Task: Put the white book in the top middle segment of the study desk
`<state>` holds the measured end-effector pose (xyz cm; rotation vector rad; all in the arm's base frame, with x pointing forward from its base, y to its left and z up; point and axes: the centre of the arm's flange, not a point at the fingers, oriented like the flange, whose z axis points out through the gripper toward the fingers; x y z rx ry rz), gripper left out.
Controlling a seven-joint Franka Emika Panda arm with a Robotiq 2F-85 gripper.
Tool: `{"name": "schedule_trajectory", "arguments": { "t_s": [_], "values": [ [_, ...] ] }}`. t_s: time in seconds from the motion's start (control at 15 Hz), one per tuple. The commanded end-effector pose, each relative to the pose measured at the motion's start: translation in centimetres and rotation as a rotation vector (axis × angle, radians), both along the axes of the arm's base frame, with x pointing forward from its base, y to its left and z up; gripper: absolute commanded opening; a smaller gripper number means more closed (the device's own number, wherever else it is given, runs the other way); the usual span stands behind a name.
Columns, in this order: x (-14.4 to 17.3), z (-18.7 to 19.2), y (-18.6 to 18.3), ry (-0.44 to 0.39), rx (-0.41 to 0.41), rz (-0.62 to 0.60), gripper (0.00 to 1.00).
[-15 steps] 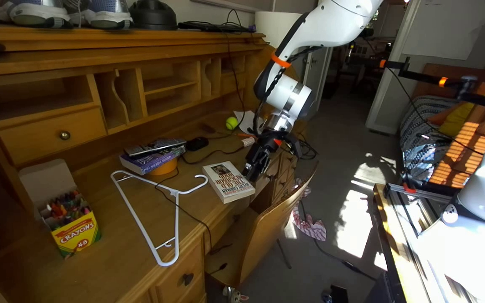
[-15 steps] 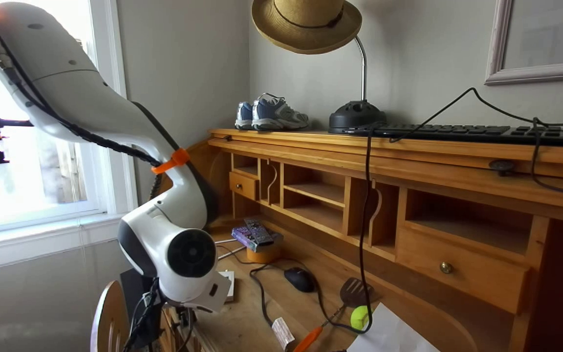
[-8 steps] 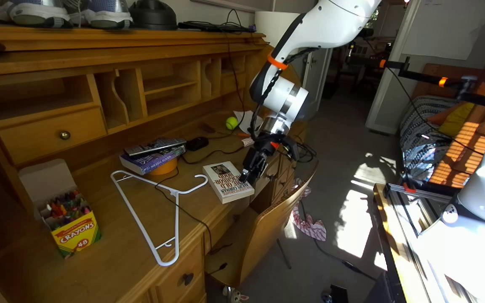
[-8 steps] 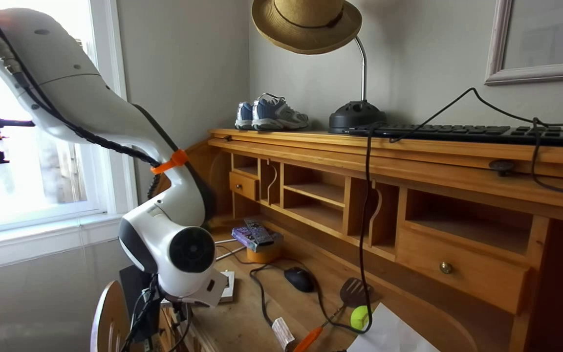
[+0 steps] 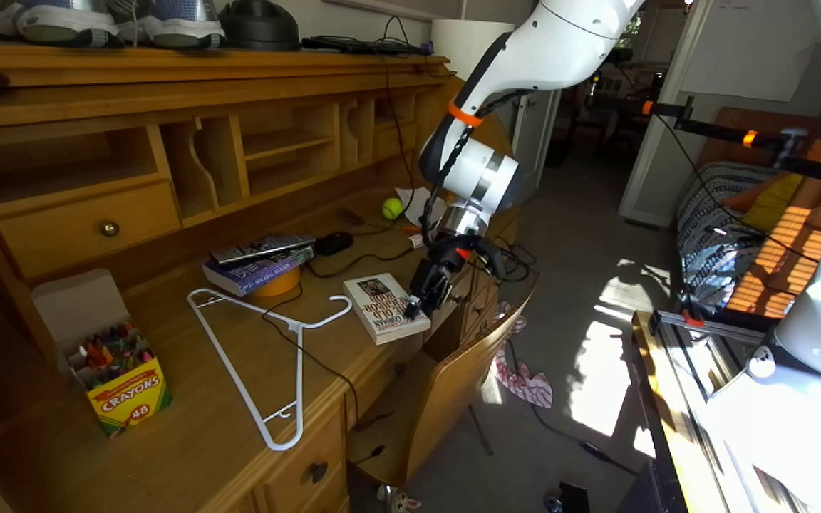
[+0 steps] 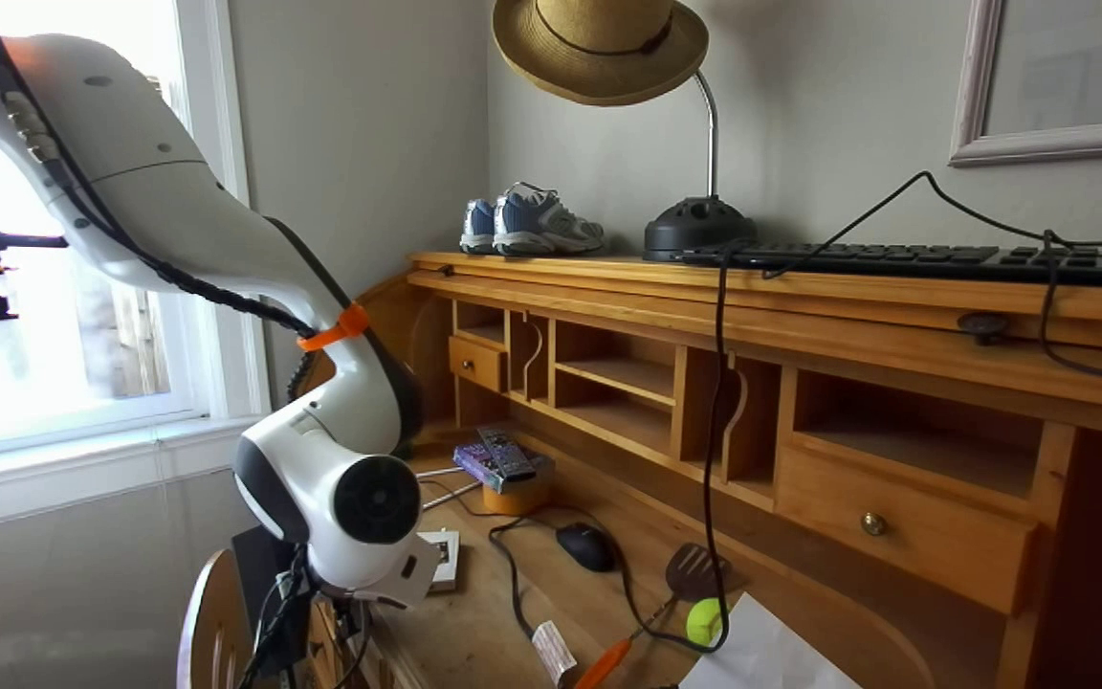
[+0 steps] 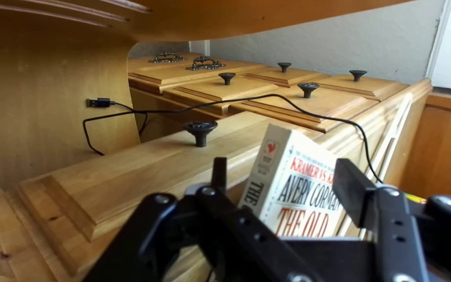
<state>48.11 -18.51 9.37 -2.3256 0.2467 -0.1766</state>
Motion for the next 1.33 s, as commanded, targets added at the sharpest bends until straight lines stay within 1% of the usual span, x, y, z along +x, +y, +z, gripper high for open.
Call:
{"name": "schedule_trajectory", "arguments": {
  "t_s": [0.0, 0.07, 0.13, 0.27, 0.4, 0.73, 0.93, 1.0, 1.07, 1.2, 1.27],
  "values": [
    [0.4, -1.1, -0.4, -0.004, 0.034, 0.002, 0.66],
    [0.4, -1.3, -0.5, -0.007, 0.04, 0.002, 0.66],
    [0.5, -1.5, -0.6, -0.007, 0.049, 0.001, 0.69],
    [0.7, -1.9, -0.7, -0.009, 0.066, -0.001, 0.72],
    [1.0, -2.3, -0.7, -0.013, 0.085, -0.006, 0.73],
    [1.5, -3.1, -0.8, -0.018, 0.142, -0.015, 0.65],
    [1.5, -3.3, -1.1, -0.023, 0.174, -0.023, 0.64],
    [1.5, -3.3, -1.2, -0.023, 0.182, -0.027, 0.61],
    [1.5, -3.4, -1.4, -0.024, 0.19, -0.03, 0.59],
    [1.4, -3.5, -1.7, -0.026, 0.205, -0.038, 0.49],
    [1.4, -3.4, -1.8, -0.028, 0.211, -0.041, 0.49]
  ]
}}
